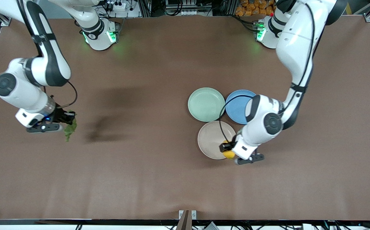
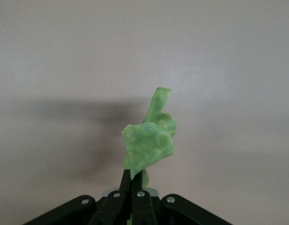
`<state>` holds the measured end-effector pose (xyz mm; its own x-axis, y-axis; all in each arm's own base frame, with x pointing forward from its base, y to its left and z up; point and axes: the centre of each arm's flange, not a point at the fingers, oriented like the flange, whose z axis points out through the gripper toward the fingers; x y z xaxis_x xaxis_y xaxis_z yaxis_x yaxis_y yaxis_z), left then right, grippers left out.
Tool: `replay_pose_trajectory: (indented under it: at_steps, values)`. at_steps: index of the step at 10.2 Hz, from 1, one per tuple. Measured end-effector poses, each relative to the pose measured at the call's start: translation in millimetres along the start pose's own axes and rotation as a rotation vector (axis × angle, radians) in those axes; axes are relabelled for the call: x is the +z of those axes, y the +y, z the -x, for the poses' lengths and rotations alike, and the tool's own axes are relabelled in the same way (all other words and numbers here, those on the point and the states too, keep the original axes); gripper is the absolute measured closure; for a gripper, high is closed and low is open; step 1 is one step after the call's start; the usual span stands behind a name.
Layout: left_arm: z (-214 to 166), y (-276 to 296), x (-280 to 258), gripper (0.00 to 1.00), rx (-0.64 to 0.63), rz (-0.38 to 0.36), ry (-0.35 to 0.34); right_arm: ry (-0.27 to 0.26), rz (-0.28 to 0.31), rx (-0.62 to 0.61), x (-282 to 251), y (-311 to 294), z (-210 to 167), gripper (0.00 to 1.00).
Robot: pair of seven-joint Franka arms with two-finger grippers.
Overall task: Pick lemon and lettuce from plates
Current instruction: 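Carry the lettuce away with the right gripper while the left gripper lifts the lemon, then open the right gripper to drop the lettuce on the table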
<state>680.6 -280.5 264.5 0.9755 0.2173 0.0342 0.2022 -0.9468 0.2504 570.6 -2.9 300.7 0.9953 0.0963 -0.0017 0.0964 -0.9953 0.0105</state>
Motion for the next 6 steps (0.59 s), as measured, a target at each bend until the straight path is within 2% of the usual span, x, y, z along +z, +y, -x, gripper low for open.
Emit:
replay_pose_trajectory:
  at_steps: [1, 3, 4, 6]
  values:
    - [-9.0, -9.2, -28.6, 0.34, -0.011, -0.02, 0.006, -0.011, -0.005, -0.007, 22.6, -5.6, 1.3, 0.98]
    - [-14.2, -28.6, -64.0, 0.34, 0.005, -0.112, -0.003, -0.006, -0.011, -0.017, 53.5, -13.4, 2.7, 0.98]
    - [-13.8, -39.4, -70.8, 0.34, 0.019, -0.161, 0.002, -0.008, -0.013, -0.017, 61.7, -13.7, 2.8, 0.89]
    - [-0.4, -59.7, -75.3, 0.34, 0.04, -0.224, -0.007, 0.002, -0.012, -0.014, 59.6, -12.1, -0.7, 0.62]
